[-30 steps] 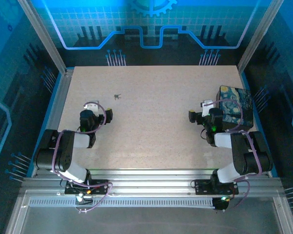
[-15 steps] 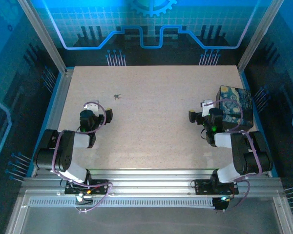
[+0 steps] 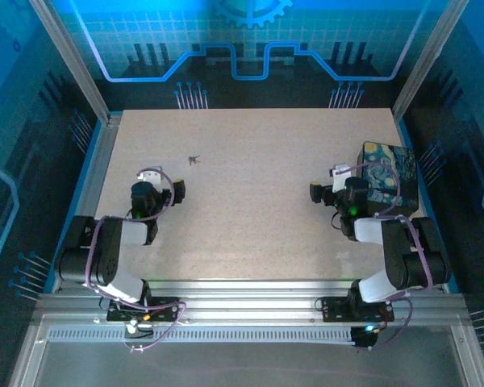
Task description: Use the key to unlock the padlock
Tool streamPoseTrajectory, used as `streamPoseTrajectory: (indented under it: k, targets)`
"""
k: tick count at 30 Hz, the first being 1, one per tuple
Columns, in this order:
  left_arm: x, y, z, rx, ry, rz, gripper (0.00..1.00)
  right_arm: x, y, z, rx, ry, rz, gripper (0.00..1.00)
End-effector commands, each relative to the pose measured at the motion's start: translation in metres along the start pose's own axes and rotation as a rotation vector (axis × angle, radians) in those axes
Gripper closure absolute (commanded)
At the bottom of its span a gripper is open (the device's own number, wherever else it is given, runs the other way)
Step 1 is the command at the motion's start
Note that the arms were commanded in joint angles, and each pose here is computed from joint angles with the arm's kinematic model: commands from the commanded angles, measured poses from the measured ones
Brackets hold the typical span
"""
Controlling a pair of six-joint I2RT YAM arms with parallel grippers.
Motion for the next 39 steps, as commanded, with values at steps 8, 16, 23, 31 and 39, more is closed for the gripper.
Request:
streamPoseTrajectory:
  k: [8, 16, 23, 31, 39]
  targets:
    - [-0.008, -0.030, -0.086, -0.054, -0.181, -0.211, 0.01, -0.044, -0.036, -0.063, 0.205, 0.196, 0.000, 0.05]
    - [-0.031, -0.055, -0.096, 0.088, -0.297, -0.279, 0.01, -0.103, -0.050, -0.051, 0.363, 0.376, 0.165, 0.07]
    - [-0.084, -0.064, -0.073, 0.258, -0.185, -0.232, 0.01, -0.110, -0.027, -0.026, 0.482, 0.455, 0.093, 0.12]
    - [-0.132, -0.071, -0.074, 0.298, -0.076, -0.138, 0.01, -0.087, -0.006, -0.003, 0.604, 0.464, -0.010, 0.15]
    - [-0.143, -0.070, -0.067, 0.315, -0.080, -0.105, 0.01, -0.032, -0.007, 0.002, 0.587, 0.519, -0.219, 0.17]
Point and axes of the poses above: each hand's point on the last joint's axis, 136 mm out from that joint toward the fingers, its own y axis out along the fingers, its own x axis along the line the jaws close on, z = x × y, the point moved 7 cm from there along -y, back along the fingers, and after that the axes turned 15 degrees about -y, right-handed, at the moved point
